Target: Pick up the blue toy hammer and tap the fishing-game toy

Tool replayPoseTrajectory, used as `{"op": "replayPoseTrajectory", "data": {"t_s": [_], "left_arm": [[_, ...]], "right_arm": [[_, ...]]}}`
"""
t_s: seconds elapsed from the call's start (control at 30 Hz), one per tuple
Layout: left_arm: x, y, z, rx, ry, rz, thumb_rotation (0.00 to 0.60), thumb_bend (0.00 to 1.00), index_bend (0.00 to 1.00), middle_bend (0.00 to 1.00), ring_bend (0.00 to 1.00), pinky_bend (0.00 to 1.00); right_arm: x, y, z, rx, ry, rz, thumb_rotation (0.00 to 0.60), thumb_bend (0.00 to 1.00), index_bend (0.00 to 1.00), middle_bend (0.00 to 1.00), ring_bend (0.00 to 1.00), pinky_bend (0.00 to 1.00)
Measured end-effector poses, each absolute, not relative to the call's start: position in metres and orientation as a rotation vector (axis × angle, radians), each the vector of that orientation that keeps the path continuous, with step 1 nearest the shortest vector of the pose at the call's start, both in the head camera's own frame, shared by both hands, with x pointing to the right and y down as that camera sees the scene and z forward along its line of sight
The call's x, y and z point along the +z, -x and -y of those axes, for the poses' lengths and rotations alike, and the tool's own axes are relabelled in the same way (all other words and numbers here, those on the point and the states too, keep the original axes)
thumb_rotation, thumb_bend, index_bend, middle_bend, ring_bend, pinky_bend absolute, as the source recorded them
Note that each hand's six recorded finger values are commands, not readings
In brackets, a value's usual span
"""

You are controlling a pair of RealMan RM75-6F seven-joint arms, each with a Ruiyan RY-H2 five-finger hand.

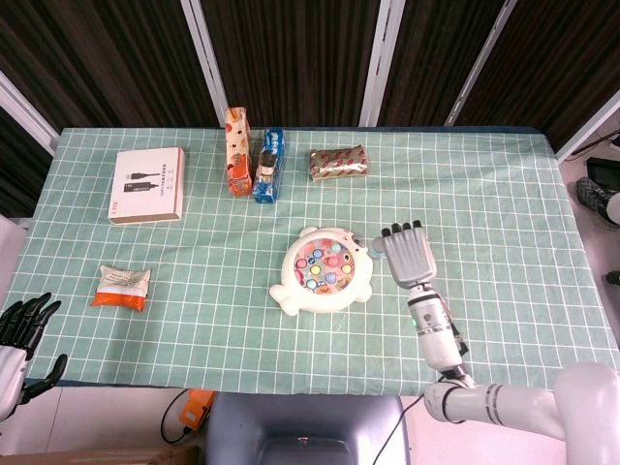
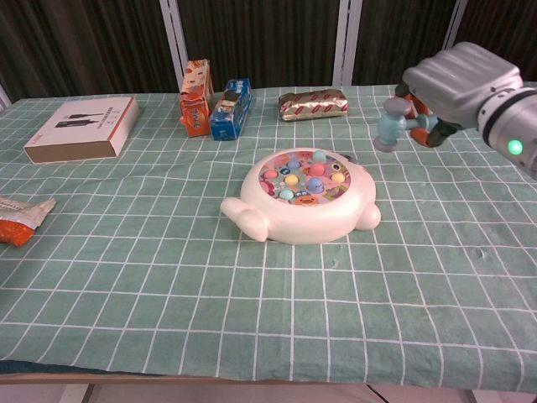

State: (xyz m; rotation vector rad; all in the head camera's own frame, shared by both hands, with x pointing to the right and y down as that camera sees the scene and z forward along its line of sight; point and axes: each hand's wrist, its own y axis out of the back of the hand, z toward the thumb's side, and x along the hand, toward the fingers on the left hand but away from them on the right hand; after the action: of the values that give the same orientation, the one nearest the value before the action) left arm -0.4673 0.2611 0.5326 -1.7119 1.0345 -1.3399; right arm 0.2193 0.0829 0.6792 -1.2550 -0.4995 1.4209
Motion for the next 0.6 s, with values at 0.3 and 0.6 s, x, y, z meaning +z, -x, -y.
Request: {"op": "replayPoseTrajectory", "data": {"t_s": [0.3, 0.6], "left_arm": [[0.534, 0.467, -0.26, -1.346, 1.705, -1.033, 0.6, 0.41, 0.0, 0.0, 0.0, 0.03], [0.535, 0.467, -0.261, -1.354, 1.703, -1.031, 0.6, 0.41, 0.0, 0.0, 0.0, 0.03]], "right_arm": [[0.716, -0.293, -0.106, 1.484, 1.328, 0.52, 0.6, 0.57, 0.95, 0.64, 0.61, 0.63], [0.739, -0.299, -0.116, 1.519, 1.382, 0.509, 0.6, 0.57, 0.95, 0.64, 0.61, 0.63]]}}
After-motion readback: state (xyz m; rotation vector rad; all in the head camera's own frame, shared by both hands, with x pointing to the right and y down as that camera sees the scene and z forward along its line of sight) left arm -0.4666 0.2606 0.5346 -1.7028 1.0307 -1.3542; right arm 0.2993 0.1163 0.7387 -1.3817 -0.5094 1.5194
